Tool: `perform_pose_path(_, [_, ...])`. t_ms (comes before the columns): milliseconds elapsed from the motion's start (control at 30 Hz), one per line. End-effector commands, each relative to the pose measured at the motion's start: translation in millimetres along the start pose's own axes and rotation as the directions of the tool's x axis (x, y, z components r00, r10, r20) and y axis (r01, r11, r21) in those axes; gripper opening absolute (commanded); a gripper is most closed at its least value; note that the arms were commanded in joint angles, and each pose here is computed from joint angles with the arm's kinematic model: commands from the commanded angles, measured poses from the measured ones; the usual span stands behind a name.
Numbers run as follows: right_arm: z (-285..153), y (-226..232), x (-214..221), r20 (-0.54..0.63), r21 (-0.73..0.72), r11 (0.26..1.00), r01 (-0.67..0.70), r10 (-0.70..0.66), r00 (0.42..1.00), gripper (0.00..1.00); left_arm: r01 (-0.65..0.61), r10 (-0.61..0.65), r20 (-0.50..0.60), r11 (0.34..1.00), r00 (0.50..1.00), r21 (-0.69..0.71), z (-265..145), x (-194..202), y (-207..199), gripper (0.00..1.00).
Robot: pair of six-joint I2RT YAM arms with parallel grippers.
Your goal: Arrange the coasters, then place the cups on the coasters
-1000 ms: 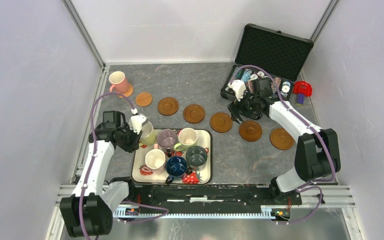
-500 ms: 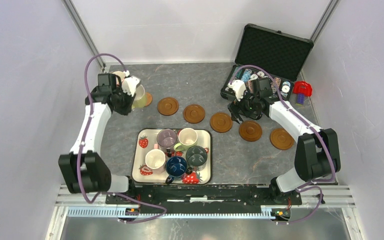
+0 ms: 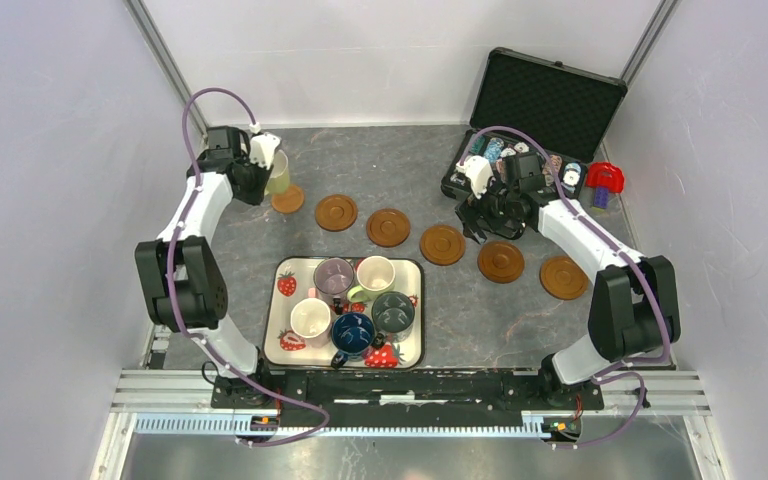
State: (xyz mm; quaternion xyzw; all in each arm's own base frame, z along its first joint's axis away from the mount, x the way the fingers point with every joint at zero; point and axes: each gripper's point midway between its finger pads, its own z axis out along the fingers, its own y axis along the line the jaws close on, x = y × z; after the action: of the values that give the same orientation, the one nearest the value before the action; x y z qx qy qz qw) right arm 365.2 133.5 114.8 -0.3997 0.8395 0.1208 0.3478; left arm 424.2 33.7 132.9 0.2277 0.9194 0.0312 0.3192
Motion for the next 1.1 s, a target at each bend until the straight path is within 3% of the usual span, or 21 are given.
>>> perform_pose_path(0, [-2.0,-8.4,-16.0,0.035,0.024,0.999,0.026,-0.027,0.999,0.98,0.005,0.000,0.171,1.000,0.985,-0.029,3.7,-42.9,17.3,0.02])
perform_pose_path(367, [-1.6,-8.5,-13.3,0.027,0.028,0.999,0.023,-0.024,0.999,0.98,0.034,-0.033,0.121,0.999,0.992,-0.003,35.4,-32.9,18.9,0.02])
perform_pose_path(1067, [3.5,-9.3,-11.0,0.018,0.024,1.000,0.016,-0.017,1.000,0.98,0.099,-0.101,0.069,0.994,0.992,0.041,49.9,-17.2,7.2,0.03])
